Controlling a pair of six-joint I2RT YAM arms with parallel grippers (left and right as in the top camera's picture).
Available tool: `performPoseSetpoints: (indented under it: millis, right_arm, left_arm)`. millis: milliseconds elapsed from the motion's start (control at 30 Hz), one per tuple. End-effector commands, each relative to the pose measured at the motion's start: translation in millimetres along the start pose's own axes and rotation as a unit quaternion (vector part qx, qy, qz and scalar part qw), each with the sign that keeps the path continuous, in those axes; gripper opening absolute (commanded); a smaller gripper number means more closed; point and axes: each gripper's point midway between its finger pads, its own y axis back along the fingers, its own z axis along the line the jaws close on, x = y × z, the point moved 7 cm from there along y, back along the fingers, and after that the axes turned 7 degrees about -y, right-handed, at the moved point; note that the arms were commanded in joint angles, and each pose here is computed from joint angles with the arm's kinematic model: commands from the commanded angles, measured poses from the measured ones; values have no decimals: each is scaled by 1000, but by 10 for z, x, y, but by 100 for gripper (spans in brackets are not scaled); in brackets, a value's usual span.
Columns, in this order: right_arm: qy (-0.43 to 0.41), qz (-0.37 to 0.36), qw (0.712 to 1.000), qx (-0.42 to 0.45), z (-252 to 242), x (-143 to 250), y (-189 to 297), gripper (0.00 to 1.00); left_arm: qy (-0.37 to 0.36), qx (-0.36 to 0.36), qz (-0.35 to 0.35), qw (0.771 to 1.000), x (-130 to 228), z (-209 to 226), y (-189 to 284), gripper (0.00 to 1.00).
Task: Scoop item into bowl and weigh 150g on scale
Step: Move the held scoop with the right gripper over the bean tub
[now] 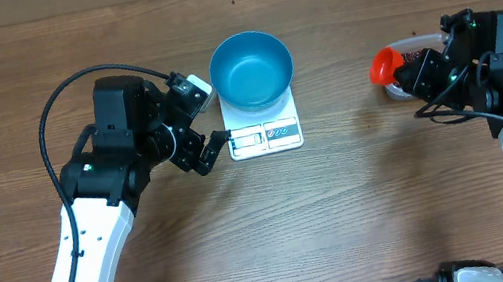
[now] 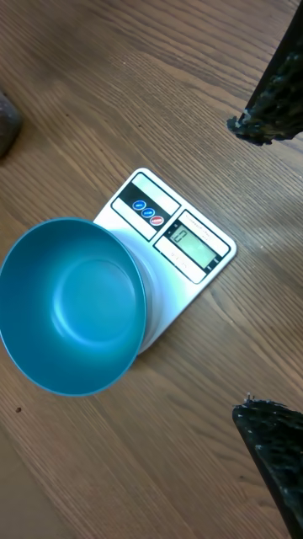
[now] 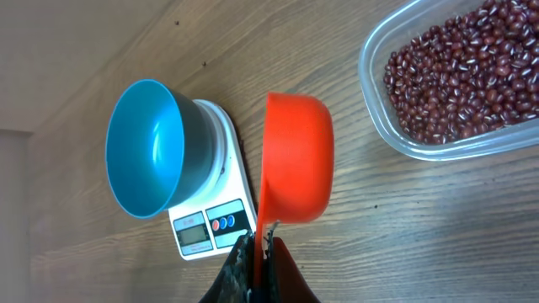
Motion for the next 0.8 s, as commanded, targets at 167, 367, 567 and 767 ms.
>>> performPoseSetpoints:
  millis: [167,367,567,767]
  right_arm:
    - [29,-22,999,-5,65,-66,107,4]
    - [29,-22,999,-5,65,-66,107,4]
    - [32,-26,999,-3,62,-75,107,4]
    - [46,-30,998,-4,88,-100,136,4]
  left_arm:
    - [7,-3,-1,1000,3,29,11,100]
    - [7,-2,-1,1000,4,28,11,99]
    - [7,-3,-1,1000,4,28,11,100]
    - [7,-3,-1,1000,4,28,11,100]
